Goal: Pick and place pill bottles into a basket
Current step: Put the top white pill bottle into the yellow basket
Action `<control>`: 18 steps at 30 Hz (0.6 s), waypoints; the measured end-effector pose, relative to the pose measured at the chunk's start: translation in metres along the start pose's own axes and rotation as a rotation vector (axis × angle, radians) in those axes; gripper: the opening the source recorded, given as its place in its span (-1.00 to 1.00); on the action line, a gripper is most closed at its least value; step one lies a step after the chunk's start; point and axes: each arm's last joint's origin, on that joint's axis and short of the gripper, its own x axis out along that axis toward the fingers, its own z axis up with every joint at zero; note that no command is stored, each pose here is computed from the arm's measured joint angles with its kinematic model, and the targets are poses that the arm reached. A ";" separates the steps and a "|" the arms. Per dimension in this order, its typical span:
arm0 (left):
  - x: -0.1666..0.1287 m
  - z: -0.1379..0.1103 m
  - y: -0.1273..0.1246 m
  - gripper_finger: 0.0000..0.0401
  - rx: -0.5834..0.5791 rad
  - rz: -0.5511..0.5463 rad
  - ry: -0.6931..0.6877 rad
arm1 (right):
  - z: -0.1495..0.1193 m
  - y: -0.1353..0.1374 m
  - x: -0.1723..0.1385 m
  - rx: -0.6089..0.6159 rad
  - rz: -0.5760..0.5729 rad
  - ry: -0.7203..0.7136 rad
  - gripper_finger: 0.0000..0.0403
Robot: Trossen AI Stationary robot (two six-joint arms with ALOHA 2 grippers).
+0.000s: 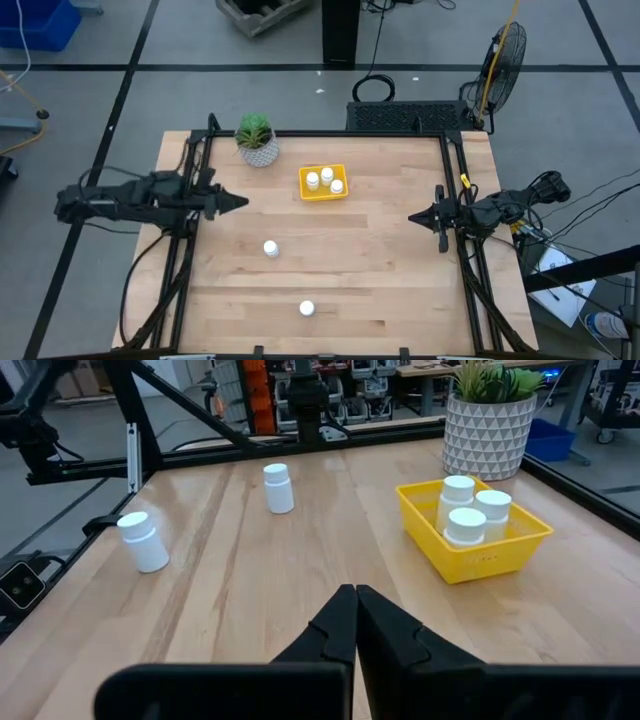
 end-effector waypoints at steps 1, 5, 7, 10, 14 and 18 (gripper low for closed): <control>0.001 0.005 -0.008 -0.68 0.047 0.045 0.048 | 0.000 0.000 0.000 0.000 0.000 0.000 -1.00; 0.008 0.024 -0.044 -0.68 0.315 0.143 0.255 | 0.000 0.000 0.000 0.000 0.000 0.000 -1.00; 0.017 0.031 -0.058 -0.68 0.407 0.181 0.354 | 0.000 0.000 0.000 0.000 0.000 0.000 -1.00; 0.036 0.039 -0.074 -0.68 0.416 0.241 0.416 | 0.000 0.000 0.000 0.000 0.000 0.000 -1.00; 0.065 0.043 -0.080 -0.68 0.453 0.314 0.434 | 0.000 0.000 0.000 0.000 0.000 0.000 -1.00; 0.084 0.038 -0.067 -0.67 0.479 0.434 0.584 | 0.000 0.000 0.000 0.000 0.000 0.001 -1.00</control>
